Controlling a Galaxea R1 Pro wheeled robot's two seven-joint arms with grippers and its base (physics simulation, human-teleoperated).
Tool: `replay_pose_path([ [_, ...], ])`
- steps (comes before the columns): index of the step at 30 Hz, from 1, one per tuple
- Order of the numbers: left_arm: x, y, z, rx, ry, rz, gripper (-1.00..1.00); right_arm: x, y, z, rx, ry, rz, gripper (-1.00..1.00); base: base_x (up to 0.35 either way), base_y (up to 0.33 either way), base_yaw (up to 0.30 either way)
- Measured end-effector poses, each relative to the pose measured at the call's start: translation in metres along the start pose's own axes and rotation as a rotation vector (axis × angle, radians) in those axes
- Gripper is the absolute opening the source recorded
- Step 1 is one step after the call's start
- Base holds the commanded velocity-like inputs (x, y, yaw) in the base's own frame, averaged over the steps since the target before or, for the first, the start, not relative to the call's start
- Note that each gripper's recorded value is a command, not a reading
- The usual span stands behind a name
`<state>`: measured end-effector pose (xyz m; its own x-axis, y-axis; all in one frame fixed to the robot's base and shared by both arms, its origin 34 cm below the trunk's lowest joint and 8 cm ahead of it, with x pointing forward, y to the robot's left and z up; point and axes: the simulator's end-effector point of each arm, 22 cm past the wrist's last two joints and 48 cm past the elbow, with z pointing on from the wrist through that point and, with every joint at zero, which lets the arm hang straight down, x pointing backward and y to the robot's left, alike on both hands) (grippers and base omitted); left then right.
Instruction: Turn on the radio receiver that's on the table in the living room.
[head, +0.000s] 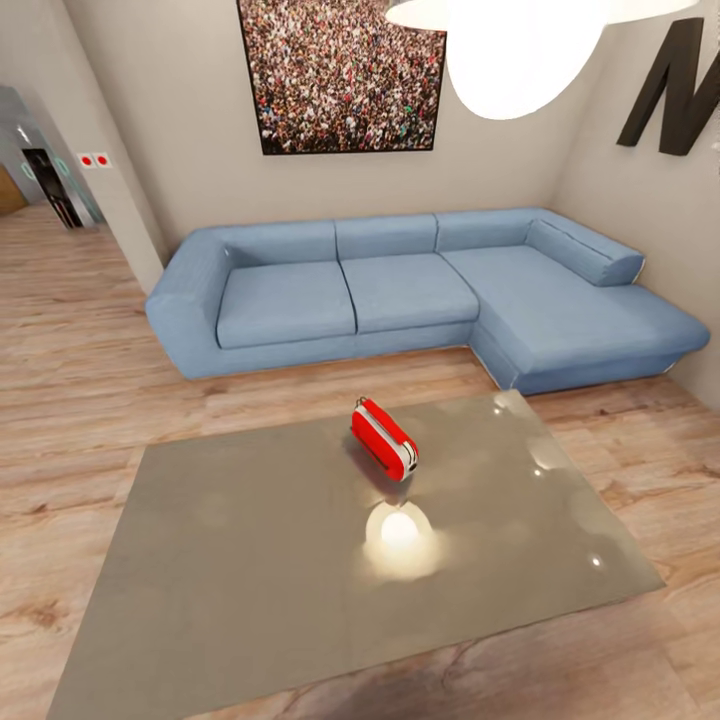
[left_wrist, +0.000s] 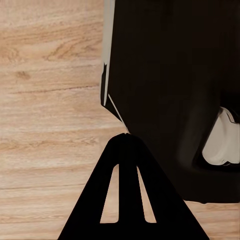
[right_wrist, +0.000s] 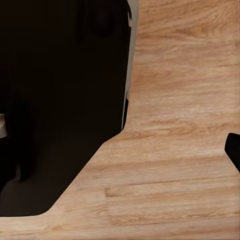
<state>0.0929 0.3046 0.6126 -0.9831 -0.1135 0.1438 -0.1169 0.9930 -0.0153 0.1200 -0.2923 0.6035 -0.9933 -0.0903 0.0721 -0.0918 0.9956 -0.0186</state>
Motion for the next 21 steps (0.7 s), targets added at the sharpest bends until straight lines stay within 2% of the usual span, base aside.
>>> replay_pose_path([
  [21, -0.013, -0.001, -0.001, 0.004, -0.033, 0.001, -1.0, -0.013, -0.001, -0.001, 0.003, -0.033, 0.001, 1.0, 0.0, 0.0, 0.0],
])
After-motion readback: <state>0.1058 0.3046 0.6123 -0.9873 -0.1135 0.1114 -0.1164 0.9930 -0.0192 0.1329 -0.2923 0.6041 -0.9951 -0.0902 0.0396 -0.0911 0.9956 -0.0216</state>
